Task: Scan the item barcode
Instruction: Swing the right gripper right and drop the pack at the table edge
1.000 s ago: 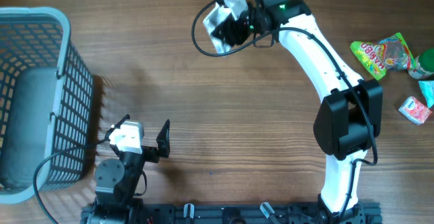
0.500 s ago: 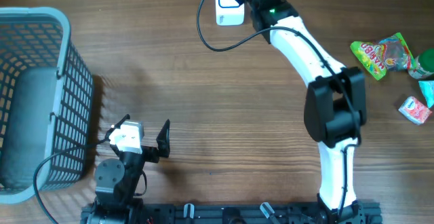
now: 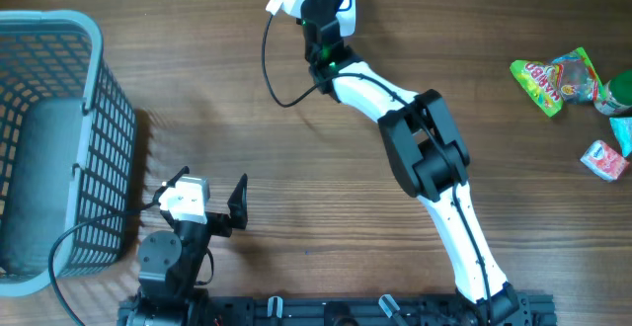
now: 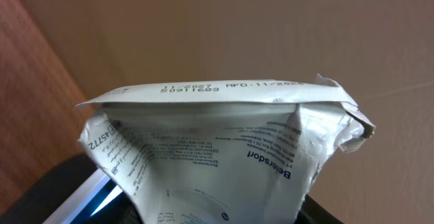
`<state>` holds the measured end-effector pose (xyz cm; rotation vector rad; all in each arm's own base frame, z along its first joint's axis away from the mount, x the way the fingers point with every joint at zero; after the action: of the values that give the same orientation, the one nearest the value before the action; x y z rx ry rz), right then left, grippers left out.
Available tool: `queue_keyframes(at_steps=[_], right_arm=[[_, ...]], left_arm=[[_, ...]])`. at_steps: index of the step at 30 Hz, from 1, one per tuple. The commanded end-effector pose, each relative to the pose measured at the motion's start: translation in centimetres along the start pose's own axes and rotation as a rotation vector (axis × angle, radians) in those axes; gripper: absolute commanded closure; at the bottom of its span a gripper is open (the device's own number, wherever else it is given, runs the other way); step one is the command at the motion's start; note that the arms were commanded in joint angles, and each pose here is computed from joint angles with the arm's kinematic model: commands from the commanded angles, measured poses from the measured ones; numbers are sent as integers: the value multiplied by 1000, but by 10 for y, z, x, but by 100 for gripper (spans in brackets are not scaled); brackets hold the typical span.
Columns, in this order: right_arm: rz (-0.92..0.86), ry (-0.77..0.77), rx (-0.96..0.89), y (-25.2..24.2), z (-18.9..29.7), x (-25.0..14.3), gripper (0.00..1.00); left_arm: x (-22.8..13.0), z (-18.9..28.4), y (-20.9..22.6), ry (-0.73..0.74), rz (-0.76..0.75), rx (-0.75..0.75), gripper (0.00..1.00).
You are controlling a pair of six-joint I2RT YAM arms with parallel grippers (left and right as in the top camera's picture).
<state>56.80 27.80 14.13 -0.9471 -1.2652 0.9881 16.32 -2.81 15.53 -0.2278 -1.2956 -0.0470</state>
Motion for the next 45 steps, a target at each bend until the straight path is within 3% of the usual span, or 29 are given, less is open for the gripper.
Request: queue_keyframes(at_steps=[1, 5, 8, 13, 18, 20, 24, 25, 26, 27, 30, 32, 35, 37, 38, 39, 43, 45], right_arm=[[63, 144, -58, 7, -4, -19, 48], [27, 203, -145, -31, -2, -18, 45], [-101, 417, -301, -107, 4, -52, 44], [-187, 982, -471, -142, 2, -200, 50], [-178, 1233, -350, -130, 8, -345, 41], [-291, 1324, -230, -111, 26, -410, 41], [-588, 1359, -8, -88, 47, -471, 52], [-653, 1350, 22, -84, 49, -476, 46], [-727, 1359, 28, -82, 52, -481, 10], [-739, 1365, 27, -87, 54, -479, 0], [-781, 1276, -21, -140, 51, -441, 0], [-898, 1067, -94, -230, 69, -378, 0], [-1019, 836, -122, -310, 114, -302, 0], [-1107, 545, -27, -371, 188, -222, 0], [-1121, 483, -2, -384, 211, -207, 0], [-1143, 378, 46, -404, 265, -184, 0], [-1183, 176, 4, -440, 424, -171, 0], [-1194, 95, -59, -449, 472, -172, 0]], left_arm=[[0, 0, -1, -4, 9, -12, 0], [0, 0, -1, -4, 9, -12, 0], [0, 0, -1, -4, 9, -12, 0], [0, 0, -1, -4, 9, -12, 0], [0, 0, -1, -4, 9, -12, 0], [0, 0, -1, -4, 9, -12, 0], [0, 0, -1, -4, 9, -12, 0], [0, 0, -1, -4, 9, -12, 0], [0, 0, -1, -4, 9, -12, 0], [0, 0, -1, -4, 9, -12, 0], [0, 0, -1, -4, 9, -12, 0], [0, 0, -1, -4, 9, -12, 0], [0, 0, -1, -4, 9, -12, 0], [0, 0, -1, -4, 9, -12, 0], [0, 0, -1, -4, 9, -12, 0], [0, 0, -1, -4, 9, -12, 0], [0, 0, -1, -4, 9, -12, 0], [0, 0, -1, -4, 9, -12, 0]])
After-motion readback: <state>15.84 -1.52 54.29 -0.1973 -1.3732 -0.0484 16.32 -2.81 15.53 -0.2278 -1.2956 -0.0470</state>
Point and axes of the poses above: each gripper's point midway between its finger pads, its own z axis back along the fingers, its own y axis along the line the jaws close on, x = y × z, the point moved 7 cm from there along z, back along the fingers, and after that the axes turned 2 degrees about z, right-handed, at the moved point
